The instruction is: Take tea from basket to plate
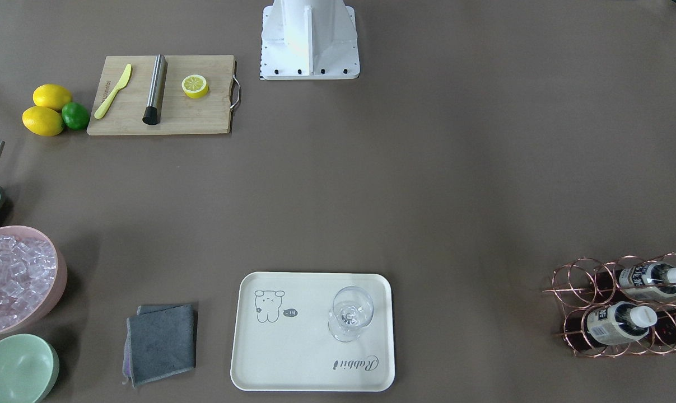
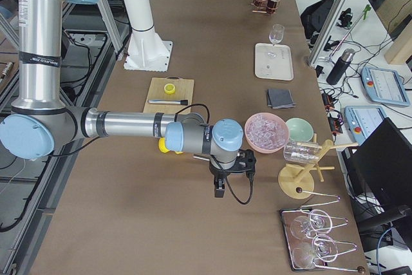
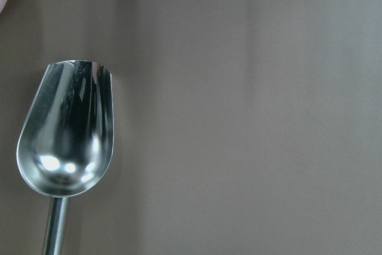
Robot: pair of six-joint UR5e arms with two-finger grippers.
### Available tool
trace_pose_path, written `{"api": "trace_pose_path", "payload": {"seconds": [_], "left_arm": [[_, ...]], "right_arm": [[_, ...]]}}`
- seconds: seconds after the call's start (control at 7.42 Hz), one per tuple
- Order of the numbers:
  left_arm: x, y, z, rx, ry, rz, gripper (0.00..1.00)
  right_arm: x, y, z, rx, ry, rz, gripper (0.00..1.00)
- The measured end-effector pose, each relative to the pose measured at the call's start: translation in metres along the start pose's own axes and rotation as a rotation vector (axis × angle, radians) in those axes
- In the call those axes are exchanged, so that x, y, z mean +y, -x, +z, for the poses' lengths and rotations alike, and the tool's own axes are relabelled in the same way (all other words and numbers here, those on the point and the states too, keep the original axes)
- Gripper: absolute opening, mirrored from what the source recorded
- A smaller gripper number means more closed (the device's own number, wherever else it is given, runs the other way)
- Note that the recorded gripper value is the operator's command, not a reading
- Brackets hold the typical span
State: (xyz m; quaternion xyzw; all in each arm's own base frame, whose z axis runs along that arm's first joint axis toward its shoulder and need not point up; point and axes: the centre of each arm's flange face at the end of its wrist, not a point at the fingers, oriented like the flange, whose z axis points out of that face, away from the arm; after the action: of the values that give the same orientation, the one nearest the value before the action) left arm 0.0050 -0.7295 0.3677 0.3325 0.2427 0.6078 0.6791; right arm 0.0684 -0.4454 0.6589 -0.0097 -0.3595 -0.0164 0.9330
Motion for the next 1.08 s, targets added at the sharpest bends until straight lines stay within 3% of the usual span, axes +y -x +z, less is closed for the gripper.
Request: {"api": "trace_pose_path", "payload": {"seconds": [0.4,1.08], "left_arm": [[-0.058,-0.030,-0.046,-0.034,-0.021,-0.051,0.00],[-0.211,-0.125,-0.062,-0.054,-0.133,0.014,0.00]], "right_arm": [[0.000,0.000,0.000,0.000,0.000,0.000,1.00],[0.000,0.000,0.000,0.000,0.000,0.000,1.00]]}}
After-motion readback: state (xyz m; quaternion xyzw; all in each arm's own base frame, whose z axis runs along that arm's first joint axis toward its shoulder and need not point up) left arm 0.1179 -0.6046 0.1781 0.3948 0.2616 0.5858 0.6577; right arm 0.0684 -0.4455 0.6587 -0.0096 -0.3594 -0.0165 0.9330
